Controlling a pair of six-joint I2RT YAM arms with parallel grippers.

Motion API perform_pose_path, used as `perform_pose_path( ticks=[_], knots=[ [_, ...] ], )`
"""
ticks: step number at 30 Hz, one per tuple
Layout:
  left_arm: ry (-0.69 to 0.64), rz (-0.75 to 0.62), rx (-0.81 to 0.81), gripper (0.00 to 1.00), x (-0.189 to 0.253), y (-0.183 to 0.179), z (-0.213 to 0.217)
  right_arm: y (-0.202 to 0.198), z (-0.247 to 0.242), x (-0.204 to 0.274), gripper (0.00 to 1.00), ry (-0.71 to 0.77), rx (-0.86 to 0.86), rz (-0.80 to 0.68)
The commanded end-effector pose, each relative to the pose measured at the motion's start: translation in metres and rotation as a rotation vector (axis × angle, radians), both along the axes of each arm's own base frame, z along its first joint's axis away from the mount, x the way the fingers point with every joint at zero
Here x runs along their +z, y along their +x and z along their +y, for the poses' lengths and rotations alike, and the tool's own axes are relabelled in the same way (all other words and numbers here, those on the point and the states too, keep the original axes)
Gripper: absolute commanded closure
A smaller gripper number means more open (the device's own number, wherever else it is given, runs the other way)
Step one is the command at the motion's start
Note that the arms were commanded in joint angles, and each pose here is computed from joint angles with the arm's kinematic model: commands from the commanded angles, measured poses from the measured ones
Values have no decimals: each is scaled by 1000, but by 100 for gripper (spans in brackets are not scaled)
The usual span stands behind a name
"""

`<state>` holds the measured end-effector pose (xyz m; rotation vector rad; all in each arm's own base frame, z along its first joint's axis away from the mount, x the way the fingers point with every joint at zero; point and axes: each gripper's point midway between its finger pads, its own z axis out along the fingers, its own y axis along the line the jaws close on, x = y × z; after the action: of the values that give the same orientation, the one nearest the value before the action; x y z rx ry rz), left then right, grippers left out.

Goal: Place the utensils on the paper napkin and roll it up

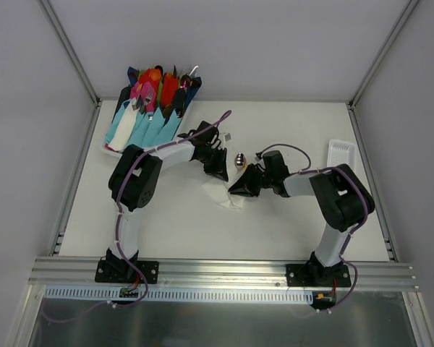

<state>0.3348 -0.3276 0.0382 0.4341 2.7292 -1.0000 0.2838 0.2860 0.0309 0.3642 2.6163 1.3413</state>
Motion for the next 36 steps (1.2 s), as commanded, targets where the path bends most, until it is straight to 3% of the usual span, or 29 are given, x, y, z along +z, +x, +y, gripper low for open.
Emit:
perform_pose_path(
  ticks=[1, 24, 36],
  knots=[
    [10, -42, -1, 100, 11, 1, 7, 7, 5, 38, 77, 34, 26, -107],
    [46, -80, -1, 100, 11, -3, 23, 57, -21, 72, 83, -1, -77, -171],
    [64, -101, 1, 100, 6, 7, 29, 42, -16, 37, 94, -77, 21, -89]
  ],
)
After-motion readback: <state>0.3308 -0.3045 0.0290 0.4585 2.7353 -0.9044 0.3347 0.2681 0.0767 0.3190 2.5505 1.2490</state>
